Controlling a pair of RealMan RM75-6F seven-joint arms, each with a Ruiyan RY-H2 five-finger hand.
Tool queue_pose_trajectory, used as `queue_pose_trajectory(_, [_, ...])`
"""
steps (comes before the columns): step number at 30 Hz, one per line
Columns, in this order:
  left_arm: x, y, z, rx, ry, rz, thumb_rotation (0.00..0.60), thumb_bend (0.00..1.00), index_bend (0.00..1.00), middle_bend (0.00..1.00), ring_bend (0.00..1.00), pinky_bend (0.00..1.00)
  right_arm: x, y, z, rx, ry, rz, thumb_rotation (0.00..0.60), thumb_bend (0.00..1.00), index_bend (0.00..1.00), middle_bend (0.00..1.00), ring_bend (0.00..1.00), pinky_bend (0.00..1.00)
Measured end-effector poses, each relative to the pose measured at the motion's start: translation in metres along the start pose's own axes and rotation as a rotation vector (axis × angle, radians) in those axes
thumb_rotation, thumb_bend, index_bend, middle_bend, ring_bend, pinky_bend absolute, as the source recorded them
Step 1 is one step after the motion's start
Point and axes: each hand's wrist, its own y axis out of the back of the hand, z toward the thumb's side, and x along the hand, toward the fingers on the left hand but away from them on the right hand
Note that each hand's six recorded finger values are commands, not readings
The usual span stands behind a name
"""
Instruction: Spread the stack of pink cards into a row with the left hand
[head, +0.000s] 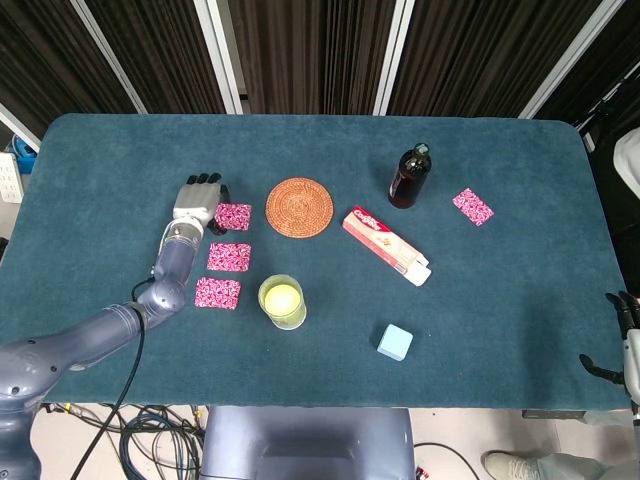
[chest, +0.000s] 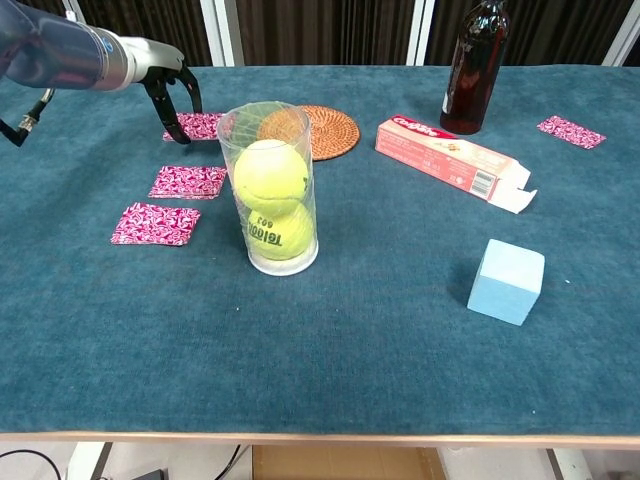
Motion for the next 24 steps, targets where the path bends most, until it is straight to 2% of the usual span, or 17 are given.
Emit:
queue_pose_trajectory(12, [0.011,-0.016,0.005,-0.011,-0.001,-0.031,0.6,0.31,0.47,0.13,0.0,0.0,0.0,0.0,-0.001,0.004,-0.004,0.0,0.6,0.17,0.11,0.08,0.15,0.19])
queue_pose_trajectory(18, [0.013,-0.018,0.008,-0.006,0.001,-0.032,0.6,0.19,0.39,0.12,0.0,0.0,0.001,0.002,-0.002,0.0,-0.008,-0.007,0.6,0.17,0.11,0.08,0.15,0.2])
queue_pose_trajectory(24, [0.012,-0.019,0.01,0.001,0.005,-0.033,0.6,0.15,0.32,0.12,0.0,0.0,0.001,0.003,-0.003,-0.002,-0.008,-0.009,0.6,0.17,0.11,0.08,0.15,0.2])
